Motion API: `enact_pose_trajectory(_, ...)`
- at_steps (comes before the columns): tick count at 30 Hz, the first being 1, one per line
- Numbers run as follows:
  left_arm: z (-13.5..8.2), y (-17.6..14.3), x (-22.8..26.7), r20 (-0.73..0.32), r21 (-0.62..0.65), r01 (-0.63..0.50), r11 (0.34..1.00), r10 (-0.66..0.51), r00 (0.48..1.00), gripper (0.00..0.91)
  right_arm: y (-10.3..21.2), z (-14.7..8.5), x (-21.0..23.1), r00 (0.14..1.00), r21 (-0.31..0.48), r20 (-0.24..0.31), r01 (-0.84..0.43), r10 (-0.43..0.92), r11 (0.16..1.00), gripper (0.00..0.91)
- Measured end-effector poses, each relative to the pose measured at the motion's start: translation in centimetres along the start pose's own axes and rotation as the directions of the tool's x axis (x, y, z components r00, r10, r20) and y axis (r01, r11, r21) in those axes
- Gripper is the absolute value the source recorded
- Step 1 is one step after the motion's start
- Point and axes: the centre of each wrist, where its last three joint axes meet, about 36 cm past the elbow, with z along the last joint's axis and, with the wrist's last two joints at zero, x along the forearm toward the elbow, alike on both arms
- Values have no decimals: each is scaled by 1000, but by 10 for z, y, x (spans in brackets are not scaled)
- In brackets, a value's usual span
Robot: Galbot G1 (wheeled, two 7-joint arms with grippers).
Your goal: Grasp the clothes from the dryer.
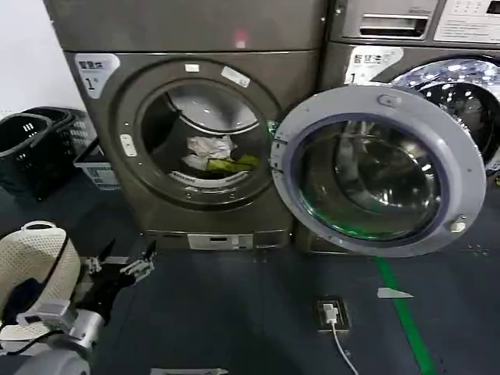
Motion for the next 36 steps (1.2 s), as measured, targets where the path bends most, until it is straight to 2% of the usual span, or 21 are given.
enact_pose_trajectory(15, -1, -1, -2, 7, 1, -9, 1000, 9, 1000, 907, -4, 1, 3, 1000, 7, 31, -1, 1, 1000, 907)
enact_pose_trajectory(36, -2, -3, -2, 8, -1, -19, 1000, 19, 1000, 907, -3, 2, 3, 999, 7, 45, 10, -10, 1000, 907)
